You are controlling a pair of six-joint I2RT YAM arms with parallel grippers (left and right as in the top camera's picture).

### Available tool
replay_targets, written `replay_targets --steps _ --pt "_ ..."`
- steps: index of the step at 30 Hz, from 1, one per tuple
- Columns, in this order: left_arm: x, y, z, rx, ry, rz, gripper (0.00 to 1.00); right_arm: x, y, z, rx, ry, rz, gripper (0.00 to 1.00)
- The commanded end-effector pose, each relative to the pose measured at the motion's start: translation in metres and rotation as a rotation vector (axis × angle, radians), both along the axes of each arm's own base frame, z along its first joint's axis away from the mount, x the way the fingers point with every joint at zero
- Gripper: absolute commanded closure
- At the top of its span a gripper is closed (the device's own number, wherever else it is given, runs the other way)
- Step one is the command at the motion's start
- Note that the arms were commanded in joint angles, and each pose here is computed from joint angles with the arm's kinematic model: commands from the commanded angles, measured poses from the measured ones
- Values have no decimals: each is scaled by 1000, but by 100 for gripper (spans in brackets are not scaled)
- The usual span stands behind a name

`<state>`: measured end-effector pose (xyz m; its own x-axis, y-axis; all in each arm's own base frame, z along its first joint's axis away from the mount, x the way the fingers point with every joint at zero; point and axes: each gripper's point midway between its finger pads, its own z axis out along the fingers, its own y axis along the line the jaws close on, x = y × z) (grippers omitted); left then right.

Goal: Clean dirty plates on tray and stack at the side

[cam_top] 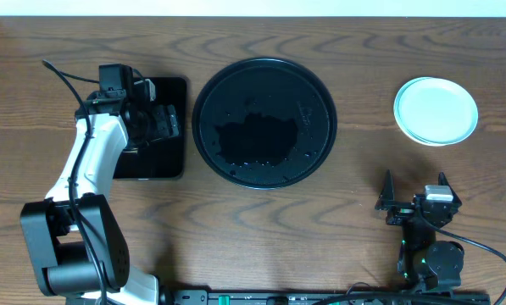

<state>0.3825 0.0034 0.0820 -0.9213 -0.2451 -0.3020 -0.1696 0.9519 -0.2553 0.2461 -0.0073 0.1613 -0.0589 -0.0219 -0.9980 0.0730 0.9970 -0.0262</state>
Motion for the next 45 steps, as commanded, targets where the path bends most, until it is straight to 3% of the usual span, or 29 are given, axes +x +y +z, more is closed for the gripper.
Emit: replay_targets --steps 1,6,10,16,20,27,33,39,45 --pt "-2 0 24 15 -62 1 16 0 1 0 13 -3 -1 1" --pt "-7 -3 91 34 -249 -4 16 0 1 0 13 -3 -1 1" --pt "-27 -5 164 55 -459 -3 16 0 1 0 13 -3 -1 1" --pt "-84 -10 260 87 -771 -1 16 0 1 0 13 -3 -1 1" --pt "-130 -15 293 99 -892 -1 16 0 1 0 13 -3 -1 1" --pt "-201 -22 286 99 -893 -1 16 0 1 0 13 -3 -1 1" --pt "-230 -25 256 98 -873 0 16 0 1 0 13 -3 -1 1" --pt "-233 -25 196 95 -850 0 16 0 1 0 13 -2 -1 1" --pt "-200 -22 178 67 -1009 37 16 0 1 0 13 -3 -1 1"
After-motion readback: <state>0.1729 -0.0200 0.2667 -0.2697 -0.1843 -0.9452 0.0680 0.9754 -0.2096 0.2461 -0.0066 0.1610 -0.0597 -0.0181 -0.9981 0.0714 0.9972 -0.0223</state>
